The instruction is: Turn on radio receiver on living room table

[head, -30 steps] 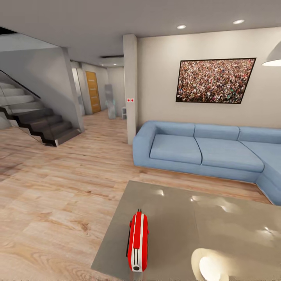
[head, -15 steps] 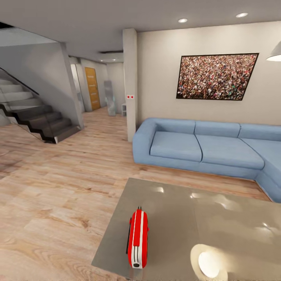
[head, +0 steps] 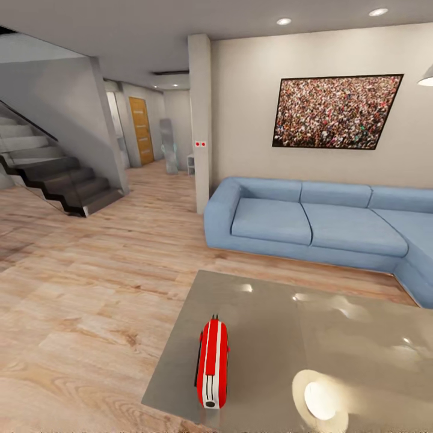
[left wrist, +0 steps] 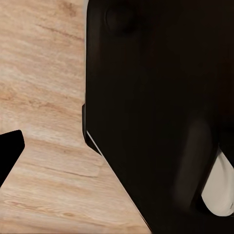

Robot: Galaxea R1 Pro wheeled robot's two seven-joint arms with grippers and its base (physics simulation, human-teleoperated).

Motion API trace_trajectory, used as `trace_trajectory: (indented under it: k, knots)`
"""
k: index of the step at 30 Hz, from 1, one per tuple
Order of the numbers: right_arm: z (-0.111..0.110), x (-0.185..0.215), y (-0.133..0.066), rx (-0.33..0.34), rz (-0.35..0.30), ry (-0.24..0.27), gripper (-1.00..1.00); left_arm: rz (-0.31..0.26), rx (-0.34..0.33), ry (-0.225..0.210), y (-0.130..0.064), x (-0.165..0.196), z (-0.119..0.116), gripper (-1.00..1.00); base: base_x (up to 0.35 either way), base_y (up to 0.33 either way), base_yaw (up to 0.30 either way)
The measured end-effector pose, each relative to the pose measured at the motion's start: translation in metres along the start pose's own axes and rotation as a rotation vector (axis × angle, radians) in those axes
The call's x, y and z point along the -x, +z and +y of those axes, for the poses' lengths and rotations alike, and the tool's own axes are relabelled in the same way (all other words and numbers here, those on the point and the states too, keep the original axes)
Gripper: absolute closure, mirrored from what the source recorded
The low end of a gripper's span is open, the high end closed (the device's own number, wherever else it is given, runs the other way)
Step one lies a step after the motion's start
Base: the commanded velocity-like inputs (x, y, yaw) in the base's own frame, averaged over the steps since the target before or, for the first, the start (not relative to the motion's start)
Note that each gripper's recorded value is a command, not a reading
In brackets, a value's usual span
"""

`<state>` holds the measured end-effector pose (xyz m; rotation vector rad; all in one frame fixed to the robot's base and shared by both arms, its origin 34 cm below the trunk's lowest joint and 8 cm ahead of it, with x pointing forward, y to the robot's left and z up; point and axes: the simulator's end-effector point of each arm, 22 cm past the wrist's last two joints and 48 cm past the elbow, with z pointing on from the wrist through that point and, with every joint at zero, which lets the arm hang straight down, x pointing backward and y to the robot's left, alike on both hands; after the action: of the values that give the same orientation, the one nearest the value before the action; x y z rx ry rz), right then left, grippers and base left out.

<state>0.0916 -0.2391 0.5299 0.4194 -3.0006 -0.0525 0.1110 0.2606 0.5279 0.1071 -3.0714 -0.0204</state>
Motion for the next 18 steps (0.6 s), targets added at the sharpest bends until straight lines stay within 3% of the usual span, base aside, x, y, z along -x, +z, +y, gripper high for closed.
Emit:
trace_trajectory:
  k: [18]
  knots:
    - [0.002,-0.011,0.000,0.007,0.028,0.001,-1.00,0.029,0.002,0.000,0.000,-0.011,0.001,-1.00,0.000,0.000,0.000]
